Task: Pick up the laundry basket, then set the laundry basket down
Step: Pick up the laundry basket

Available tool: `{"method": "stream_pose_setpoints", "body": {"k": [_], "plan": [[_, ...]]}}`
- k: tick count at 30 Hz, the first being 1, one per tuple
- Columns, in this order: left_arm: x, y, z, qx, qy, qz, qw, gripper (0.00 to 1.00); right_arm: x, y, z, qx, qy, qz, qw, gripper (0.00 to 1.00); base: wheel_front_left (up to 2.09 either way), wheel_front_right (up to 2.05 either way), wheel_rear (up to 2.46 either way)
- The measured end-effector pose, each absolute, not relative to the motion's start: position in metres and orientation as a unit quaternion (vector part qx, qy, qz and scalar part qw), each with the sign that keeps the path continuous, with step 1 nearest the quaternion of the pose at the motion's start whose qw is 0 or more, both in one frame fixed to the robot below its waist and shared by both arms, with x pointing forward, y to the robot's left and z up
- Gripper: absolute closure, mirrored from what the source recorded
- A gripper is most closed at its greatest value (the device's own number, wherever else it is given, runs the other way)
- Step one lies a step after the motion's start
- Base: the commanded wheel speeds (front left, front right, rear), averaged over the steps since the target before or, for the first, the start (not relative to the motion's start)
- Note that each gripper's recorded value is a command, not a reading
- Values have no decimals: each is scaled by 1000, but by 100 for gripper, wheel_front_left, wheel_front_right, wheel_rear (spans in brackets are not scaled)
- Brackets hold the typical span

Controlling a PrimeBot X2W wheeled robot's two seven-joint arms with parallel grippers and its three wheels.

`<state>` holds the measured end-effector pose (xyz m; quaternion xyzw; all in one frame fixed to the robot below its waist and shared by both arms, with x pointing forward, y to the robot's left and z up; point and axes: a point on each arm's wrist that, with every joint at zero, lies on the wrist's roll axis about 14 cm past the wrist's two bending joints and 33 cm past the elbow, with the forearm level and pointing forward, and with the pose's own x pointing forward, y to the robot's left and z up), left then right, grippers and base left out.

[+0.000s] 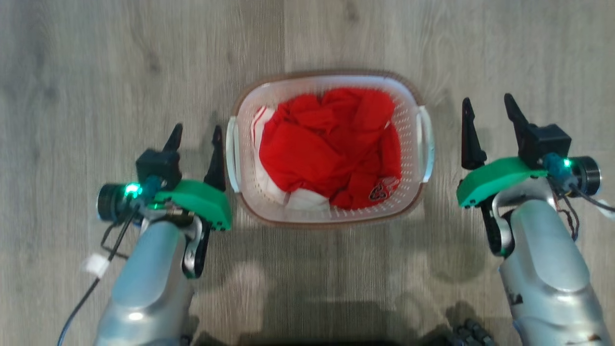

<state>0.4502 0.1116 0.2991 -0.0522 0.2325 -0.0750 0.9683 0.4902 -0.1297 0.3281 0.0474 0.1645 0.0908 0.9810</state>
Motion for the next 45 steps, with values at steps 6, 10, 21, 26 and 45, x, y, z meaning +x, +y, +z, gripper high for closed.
{"method": "stream_pose_setpoints", "body": {"k": [6, 10, 21, 26, 45], "plan": [[453, 106, 259, -61, 280, -80, 955, 0, 492, -125, 277, 51, 219, 93, 970, 0, 0, 0, 0], [446, 99, 233, -60, 316, -93, 942, 0, 494, -123, 253, 53, 241, 94, 964, 0, 0, 0, 0], [429, 94, 185, -59, 383, -107, 916, 0, 491, -107, 204, 59, 288, 113, 949, 0, 0, 0, 0], [421, 93, 168, -57, 409, -112, 904, 0, 489, -102, 186, 61, 305, 119, 943, 0, 0, 0, 0], [413, 89, 140, -65, 457, -114, 880, 0, 466, -87, 134, 59, 376, 137, 914, 0, 0, 0, 0]]}}
